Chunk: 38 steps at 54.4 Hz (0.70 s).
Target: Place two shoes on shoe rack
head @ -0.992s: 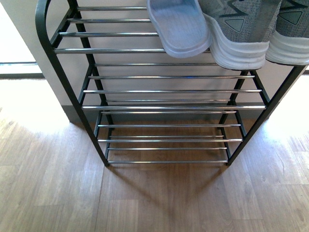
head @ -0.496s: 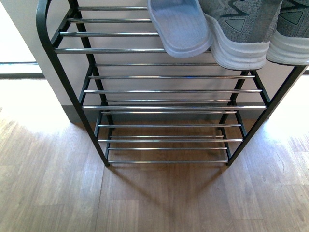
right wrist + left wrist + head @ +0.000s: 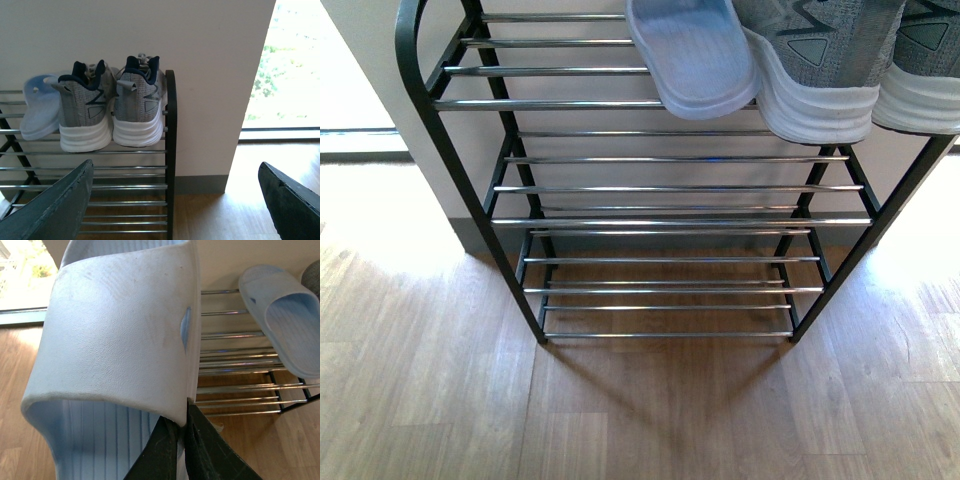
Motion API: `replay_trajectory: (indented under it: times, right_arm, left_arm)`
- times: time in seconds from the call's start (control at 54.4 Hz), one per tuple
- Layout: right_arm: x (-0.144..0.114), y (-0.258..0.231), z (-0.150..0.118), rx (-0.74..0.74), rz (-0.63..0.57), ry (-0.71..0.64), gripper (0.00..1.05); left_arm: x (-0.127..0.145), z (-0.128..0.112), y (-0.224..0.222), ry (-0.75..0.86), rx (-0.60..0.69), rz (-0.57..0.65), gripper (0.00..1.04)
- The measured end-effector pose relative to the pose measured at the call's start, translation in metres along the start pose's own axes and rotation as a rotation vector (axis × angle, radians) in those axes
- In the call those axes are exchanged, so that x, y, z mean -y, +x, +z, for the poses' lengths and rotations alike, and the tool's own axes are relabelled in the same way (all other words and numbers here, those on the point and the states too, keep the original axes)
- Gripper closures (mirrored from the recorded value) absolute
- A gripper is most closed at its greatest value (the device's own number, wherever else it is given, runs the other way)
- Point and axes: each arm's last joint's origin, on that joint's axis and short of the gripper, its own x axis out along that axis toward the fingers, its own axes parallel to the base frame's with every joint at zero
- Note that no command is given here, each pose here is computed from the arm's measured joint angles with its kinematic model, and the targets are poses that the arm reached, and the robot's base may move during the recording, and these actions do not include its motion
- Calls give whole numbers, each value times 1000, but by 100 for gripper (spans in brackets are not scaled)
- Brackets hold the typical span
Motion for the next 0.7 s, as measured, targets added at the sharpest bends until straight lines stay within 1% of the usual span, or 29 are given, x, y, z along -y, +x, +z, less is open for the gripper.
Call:
replay_trajectory:
  times: [0.184, 0.276, 0.404, 0.698]
  right_arm:
    - [0, 0, 0, 0, 0, 0, 9]
    - [0, 0, 0, 0, 0, 0, 9]
    - [0, 0, 0, 0, 0, 0, 9]
    - [0, 0, 0, 0, 0, 0, 9]
  left_arm:
    - [9, 28, 36, 9, -15, 14, 103]
    - [15, 37, 54, -2, -36, -4, 103]
    - [24, 39, 82, -17, -76, -11, 103]
    - [46, 36, 150, -47, -142, -6, 103]
